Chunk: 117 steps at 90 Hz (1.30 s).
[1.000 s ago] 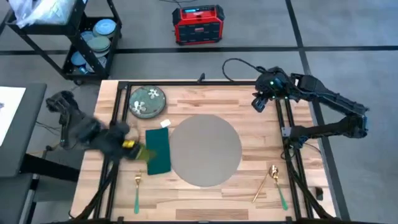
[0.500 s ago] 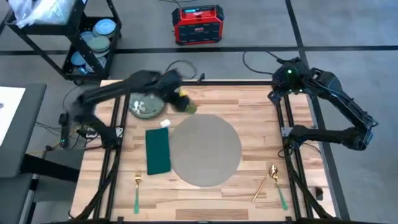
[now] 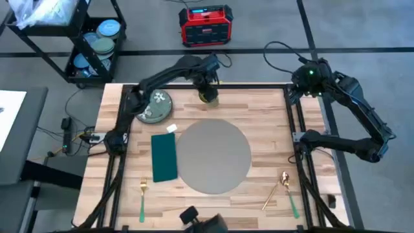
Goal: Set table place
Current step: Move the green cup to the top of the table, then put the gold knife on the gray table mat
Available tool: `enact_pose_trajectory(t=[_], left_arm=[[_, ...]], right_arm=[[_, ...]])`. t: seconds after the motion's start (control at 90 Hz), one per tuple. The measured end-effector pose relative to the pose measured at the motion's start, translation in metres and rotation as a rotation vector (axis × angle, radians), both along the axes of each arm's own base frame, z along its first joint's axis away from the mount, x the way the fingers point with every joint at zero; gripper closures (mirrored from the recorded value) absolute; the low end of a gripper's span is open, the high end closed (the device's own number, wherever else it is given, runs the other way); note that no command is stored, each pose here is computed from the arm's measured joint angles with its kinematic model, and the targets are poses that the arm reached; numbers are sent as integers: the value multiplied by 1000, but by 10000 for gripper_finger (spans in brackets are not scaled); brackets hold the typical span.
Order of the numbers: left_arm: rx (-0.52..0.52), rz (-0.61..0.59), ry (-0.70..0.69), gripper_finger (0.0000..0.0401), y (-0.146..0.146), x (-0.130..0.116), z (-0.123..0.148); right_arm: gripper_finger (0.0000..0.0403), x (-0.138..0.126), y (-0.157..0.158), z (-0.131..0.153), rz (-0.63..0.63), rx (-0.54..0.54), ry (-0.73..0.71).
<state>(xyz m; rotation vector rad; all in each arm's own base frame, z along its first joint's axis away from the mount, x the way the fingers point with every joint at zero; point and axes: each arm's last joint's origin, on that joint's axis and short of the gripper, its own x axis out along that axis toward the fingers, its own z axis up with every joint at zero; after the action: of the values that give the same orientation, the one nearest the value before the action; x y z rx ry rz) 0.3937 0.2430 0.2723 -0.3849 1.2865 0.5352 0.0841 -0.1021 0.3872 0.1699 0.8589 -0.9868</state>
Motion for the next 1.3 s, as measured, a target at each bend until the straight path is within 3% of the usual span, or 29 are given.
enact_pose_trajectory(t=[0.244,0.489,0.911,1.056,1.3], left_arm=[[2,-81,35,401,3,-1,-7],[85,-135,-28,382,6,3,9],[177,-136,-126,289,2,3,34],[222,-112,-148,279,5,1,42],[201,-56,-147,278,3,-1,43]], right_arm=[[285,3,-3,2,-13,-21,-39],[285,9,-7,-1,26,28,-51],[285,20,-18,-10,62,91,-1],[285,19,-17,-10,63,90,-1],[285,18,-14,-12,77,132,14]])
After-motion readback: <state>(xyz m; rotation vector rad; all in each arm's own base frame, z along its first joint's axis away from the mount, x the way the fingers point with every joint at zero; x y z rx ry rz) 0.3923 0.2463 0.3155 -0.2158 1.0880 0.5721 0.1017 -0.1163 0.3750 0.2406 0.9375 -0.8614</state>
